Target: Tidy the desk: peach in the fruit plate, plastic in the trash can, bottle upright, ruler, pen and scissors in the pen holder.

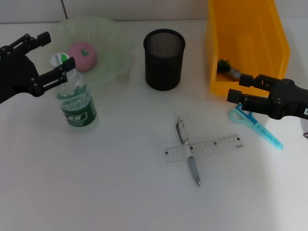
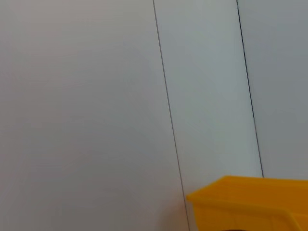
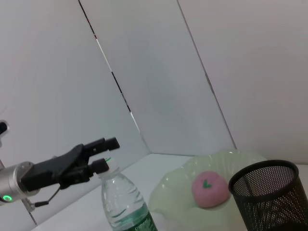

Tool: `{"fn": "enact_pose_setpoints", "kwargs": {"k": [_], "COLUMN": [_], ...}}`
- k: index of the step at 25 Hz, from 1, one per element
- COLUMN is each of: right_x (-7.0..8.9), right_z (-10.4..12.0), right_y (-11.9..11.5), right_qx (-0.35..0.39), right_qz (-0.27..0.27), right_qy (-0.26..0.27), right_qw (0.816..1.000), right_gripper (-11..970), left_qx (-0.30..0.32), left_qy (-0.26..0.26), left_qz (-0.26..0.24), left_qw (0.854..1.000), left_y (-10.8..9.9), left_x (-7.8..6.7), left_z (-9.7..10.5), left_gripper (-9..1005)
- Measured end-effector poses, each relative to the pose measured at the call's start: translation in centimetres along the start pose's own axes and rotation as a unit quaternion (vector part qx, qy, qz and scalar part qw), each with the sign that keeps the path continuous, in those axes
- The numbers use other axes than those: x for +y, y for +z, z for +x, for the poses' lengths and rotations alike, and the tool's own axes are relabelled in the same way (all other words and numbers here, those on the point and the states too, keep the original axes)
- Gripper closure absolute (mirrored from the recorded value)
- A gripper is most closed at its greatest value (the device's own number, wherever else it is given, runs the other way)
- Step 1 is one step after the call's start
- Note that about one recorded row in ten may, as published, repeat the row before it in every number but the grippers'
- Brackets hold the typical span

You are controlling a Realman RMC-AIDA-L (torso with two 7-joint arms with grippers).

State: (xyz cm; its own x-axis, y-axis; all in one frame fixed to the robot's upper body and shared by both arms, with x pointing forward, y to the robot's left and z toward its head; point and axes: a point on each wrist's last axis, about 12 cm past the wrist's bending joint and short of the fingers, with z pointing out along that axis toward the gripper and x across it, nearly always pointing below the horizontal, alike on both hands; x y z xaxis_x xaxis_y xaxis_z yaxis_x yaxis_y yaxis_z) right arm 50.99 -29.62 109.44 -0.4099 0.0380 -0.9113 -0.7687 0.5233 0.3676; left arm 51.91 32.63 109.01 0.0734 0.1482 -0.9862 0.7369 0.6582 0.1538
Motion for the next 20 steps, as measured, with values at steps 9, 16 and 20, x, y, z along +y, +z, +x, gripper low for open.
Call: {"fn": "enact_pose_setpoints", "kwargs": {"k": [9,16,20], "right_x": [0.2,0.9,1.9], "right_z": [-0.5,-4.5,-8.2], "right_y": [-0.2,-2.0,-2.1], "right_qx": [-0.003,0.016,0.134], "right_qz": [-0.008,0.008,0.044], "right_qy": [-0.005,-0.031,-0.039], "right_qw": [1.000,0.999,0.989], "right_gripper": [175,174,174], "left_qx": [-0.074,-0.059,-0.026], "left_qy": [-0.029,-0.071,-0.098], "left_qz": [0.065,0.220,0.227], "left_qw": [0.995,0.971,0.968], "left_y": [-2.0,-2.8,-2.3], "left_x": [-1.1,-5.4,-7.2], "left_z": [-2.8,-2.1,0.4], "left_gripper": [164,131,136]}}
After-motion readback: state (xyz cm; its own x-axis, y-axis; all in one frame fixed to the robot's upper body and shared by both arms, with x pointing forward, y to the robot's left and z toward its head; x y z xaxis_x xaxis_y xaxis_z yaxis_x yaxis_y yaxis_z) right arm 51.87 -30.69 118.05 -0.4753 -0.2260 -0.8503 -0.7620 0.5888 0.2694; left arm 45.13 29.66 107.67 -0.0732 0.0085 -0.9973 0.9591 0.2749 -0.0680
